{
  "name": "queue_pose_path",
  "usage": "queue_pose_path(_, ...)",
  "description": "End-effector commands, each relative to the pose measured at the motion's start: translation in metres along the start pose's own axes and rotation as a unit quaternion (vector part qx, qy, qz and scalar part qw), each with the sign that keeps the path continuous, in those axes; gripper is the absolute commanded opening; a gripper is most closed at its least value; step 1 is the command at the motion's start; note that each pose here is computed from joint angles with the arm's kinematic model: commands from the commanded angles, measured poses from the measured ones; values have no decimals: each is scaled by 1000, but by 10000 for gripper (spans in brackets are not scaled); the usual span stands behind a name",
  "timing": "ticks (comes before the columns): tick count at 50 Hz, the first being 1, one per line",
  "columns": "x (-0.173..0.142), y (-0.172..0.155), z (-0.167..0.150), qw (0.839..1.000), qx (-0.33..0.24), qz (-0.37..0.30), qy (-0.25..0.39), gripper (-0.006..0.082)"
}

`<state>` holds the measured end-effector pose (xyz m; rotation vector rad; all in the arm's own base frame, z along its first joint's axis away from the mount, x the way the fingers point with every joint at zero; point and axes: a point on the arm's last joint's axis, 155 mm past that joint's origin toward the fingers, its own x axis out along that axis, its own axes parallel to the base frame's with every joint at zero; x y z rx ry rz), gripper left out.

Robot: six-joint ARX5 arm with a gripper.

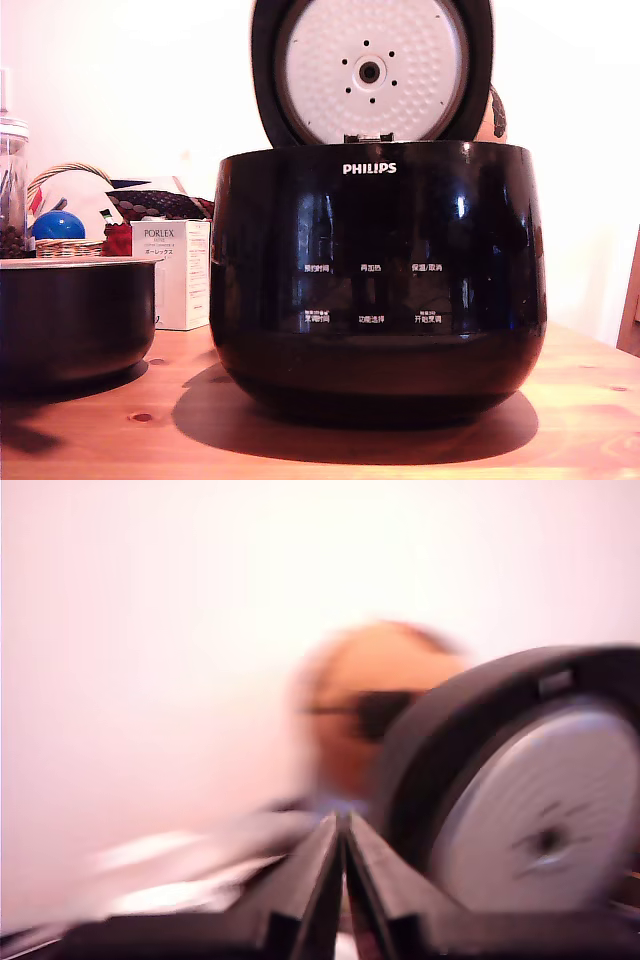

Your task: Open the rice cooker by pressing the large metal button on the top of its lid with medium force

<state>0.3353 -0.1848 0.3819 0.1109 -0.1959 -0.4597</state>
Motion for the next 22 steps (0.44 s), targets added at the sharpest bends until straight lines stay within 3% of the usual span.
queue_pose_path(1, -4, 14, -9, 1000, 4, 24, 9, -21)
queue_pose_path(9, -9, 41, -9, 998, 8, 69, 12, -21)
queue_pose_path(22, -10, 51, -11, 996, 11, 82, 17, -21)
